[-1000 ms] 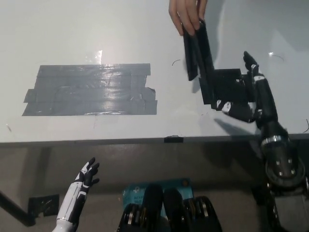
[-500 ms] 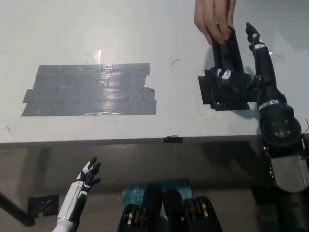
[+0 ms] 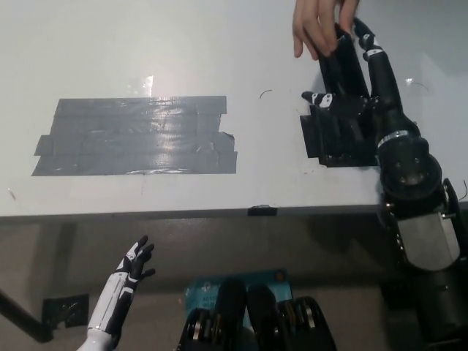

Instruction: A person hands a stapler to the robot and the robot grabs it with its right hand and places it on the desk infront of it

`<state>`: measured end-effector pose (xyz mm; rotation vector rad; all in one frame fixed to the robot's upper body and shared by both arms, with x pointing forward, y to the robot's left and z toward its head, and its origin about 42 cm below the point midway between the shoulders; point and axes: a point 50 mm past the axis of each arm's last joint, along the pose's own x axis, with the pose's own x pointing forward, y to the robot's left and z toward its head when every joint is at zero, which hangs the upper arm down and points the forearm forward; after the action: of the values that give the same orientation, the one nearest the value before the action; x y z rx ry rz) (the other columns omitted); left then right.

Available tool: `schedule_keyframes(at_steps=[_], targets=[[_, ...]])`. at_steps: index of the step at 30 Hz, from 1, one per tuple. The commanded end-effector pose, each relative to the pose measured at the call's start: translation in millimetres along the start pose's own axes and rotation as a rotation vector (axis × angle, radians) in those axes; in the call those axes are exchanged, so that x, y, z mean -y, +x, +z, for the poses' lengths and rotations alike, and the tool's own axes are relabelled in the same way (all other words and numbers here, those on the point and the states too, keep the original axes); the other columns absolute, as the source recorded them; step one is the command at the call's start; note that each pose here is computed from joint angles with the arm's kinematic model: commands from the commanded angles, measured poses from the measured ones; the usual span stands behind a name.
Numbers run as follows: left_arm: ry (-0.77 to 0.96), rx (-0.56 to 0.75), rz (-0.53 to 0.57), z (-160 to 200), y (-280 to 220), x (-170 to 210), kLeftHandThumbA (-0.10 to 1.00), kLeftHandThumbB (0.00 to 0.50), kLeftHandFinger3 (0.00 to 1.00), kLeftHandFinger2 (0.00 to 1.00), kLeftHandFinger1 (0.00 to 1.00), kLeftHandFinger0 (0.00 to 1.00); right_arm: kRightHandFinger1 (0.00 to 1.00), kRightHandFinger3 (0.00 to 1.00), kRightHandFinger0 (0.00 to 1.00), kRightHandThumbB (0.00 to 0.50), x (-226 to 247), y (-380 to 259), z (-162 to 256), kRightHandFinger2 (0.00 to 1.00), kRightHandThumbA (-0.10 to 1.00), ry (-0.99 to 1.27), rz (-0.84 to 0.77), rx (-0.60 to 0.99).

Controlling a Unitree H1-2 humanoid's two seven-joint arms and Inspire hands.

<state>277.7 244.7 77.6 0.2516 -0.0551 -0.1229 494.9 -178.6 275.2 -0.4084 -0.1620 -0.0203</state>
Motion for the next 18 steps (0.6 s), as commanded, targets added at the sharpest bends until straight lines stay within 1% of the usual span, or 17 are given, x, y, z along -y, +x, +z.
schedule_keyframes(at_steps=[1,2,3,4,5,6,7,8,9,10,11,12,13,14,15,16,18], targets=[[0.015,0.063,-0.007,12,6,-5,1.0,0.469,1.0,1.0,1.0,0.89,1.0,1.0,1.0,0.314,26,30,8,1.0,0.69,-0.08,-0.02,-0.194],[0.007,0.062,-0.006,12,6,-5,1.0,0.465,1.0,1.0,1.0,0.89,0.9,1.0,0.84,0.295,31,35,1,1.0,0.53,-0.109,-0.016,-0.23],[0.006,0.062,-0.005,12,6,-5,1.0,0.465,1.0,1.0,1.0,0.89,0.84,1.0,0.77,0.294,32,36,0,0.97,0.45,-0.116,-0.014,-0.235],[-0.002,0.061,-0.005,12,6,-5,1.0,0.457,1.0,1.0,1.0,0.89,0.77,0.88,0.65,0.299,34,38,-4,0.85,0.28,-0.126,-0.017,-0.255],[-0.005,0.063,-0.005,12,8,-6,1.0,0.45,1.0,1.0,1.0,0.89,0.59,0.55,0.48,0.284,37,40,-9,0.63,0.1,-0.137,-0.021,-0.273],[-0.005,0.064,-0.005,13,9,-7,1.0,0.447,1.0,1.0,1.0,0.9,0.4,0.35,0.29,0.27,38,40,-11,0.44,-0.05,-0.144,-0.022,-0.278],[-0.009,0.064,-0.005,12,9,-7,1.0,0.443,1.0,1.0,1.0,0.91,0.17,0.22,0.06,0.252,39,37,-13,0.26,-0.09,-0.148,-0.021,-0.271],[-0.011,0.062,-0.004,12,9,-7,1.0,0.443,1.0,1.0,1.0,0.91,0.11,0.25,0.01,0.233,40,35,-14,0.26,-0.1,-0.156,-0.021,-0.265],[-0.013,0.061,-0.004,12,9,-7,1.0,0.443,1.0,1.0,1.0,0.91,0.13,0.3,0.0,0.225,39,35,-13,0.33,-0.1,-0.166,-0.021,-0.261],[-0.007,0.062,-0.003,12,10,-7,1.0,0.449,1.0,1.0,1.0,0.9,0.16,0.44,0.0,0.191,38,34,-14,0.43,-0.1,-0.16,-0.025,-0.249],[-0.005,0.063,-0.002,12,9,-7,1.0,0.449,1.0,1.0,1.0,0.89,0.14,0.49,0.0,0.184,38,33,-14,0.46,-0.1,-0.155,-0.027,-0.243],[-0.004,0.061,-0.002,12,9,-7,1.0,0.45,1.0,1.0,1.0,0.89,0.11,0.6,0.0,0.167,36,32,-13,0.52,-0.1,-0.144,-0.031,-0.235],[-0.003,0.061,-0.003,11,9,-7,1.0,0.444,1.0,1.0,1.0,0.9,0.11,0.65,0.0,0.162,37,30,-12,0.57,-0.1,-0.136,-0.038,-0.227],[-0.003,0.063,-0.004,11,10,-7,1.0,0.44,1.0,1.0,1.0,0.9,0.18,0.69,0.02,0.154,37,30,-12,0.65,-0.1,-0.132,-0.046,-0.219],[-0.003,0.064,-0.006,12,10,-7,1.0,0.439,1.0,1.0,1.0,0.9,0.21,0.69,0.0,0.157,37,30,-10,0.69,-0.1,-0.127,-0.056,-0.209],[0.002,0.064,-0.009,13,10,-7,1.0,0.442,1.0,1.0,1.0,0.9,0.29,0.68,0.0,0.159,38,29,-8,0.76,-0.1,-0.113,-0.067,-0.192],[0.001,0.064,-0.01,14,11,-7,1.0,0.446,1.0,1.0,1.0,0.9,0.38,0.69,0.0,0.155,39,28,-5,0.8,-0.1,-0.106,-0.077,-0.189]])
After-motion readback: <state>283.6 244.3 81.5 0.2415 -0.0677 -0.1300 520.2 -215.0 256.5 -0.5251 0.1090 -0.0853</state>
